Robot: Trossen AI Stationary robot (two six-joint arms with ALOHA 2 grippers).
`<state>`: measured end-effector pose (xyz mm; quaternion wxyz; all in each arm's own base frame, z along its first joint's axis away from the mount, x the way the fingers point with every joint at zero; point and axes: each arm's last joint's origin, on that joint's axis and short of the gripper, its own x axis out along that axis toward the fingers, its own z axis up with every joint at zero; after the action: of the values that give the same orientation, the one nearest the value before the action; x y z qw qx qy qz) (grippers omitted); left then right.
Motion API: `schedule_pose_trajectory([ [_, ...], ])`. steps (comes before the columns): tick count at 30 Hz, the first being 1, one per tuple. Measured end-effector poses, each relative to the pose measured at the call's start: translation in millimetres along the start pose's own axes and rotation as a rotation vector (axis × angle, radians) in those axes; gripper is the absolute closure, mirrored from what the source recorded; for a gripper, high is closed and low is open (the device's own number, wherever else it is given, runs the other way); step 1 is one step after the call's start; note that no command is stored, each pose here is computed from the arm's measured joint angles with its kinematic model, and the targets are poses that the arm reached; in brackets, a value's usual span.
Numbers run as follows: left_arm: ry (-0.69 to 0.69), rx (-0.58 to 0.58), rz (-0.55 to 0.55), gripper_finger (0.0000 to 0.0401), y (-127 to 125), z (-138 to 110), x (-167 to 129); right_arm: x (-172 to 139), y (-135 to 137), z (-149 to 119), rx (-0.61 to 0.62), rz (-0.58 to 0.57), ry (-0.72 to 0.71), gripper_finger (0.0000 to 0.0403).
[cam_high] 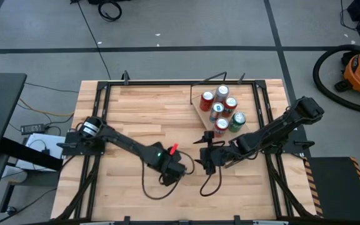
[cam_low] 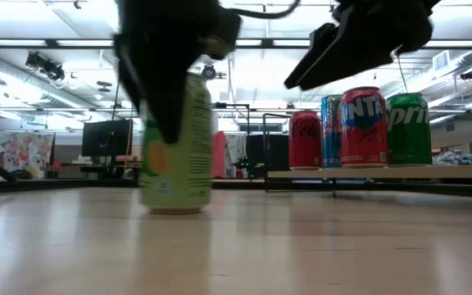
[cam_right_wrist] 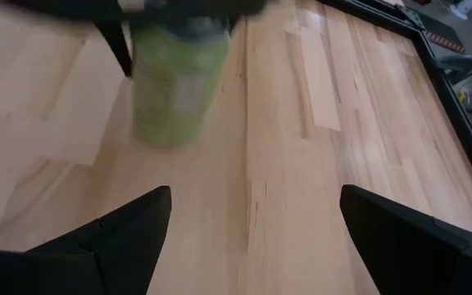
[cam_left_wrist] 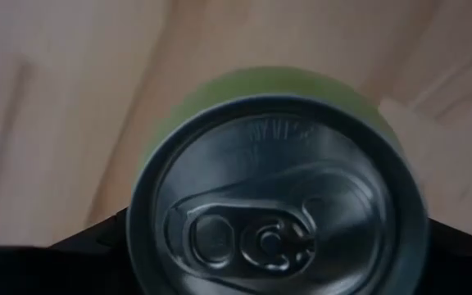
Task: Place canned beverage on shelf
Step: Put the light green soda can on the shelf
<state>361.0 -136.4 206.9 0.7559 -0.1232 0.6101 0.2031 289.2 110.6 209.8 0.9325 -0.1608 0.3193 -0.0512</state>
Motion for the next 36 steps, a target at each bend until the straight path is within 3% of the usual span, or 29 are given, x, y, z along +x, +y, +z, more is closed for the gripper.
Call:
schedule_pose_trajectory([
  [10,-0.074,0.106,-0.06,0.008,32,46,12,-18,-4,-7,0.086,0.005,0.089,0.0037],
  [14,-0.08,0.181,-0.061,0.0077,40,54,15,-18,-4,-11,0.109,0.001,0.122,0.0037],
  [19,-0.115,0.244,-0.075,0.0046,41,60,15,-18,-3,-11,0.127,0.031,0.13,0.0037],
  [25,-0.12,0.27,-0.065,0.0028,36,55,14,-19,-5,-4,0.161,0.048,0.117,0.0037],
  [32,-0.162,0.395,0.038,0.0027,17,35,7,-22,-7,9,0.186,0.074,0.084,0.0037],
  [36,-0.197,0.421,0.016,0.0029,4,28,4,-20,-9,14,0.196,0.072,0.084,0.0037],
])
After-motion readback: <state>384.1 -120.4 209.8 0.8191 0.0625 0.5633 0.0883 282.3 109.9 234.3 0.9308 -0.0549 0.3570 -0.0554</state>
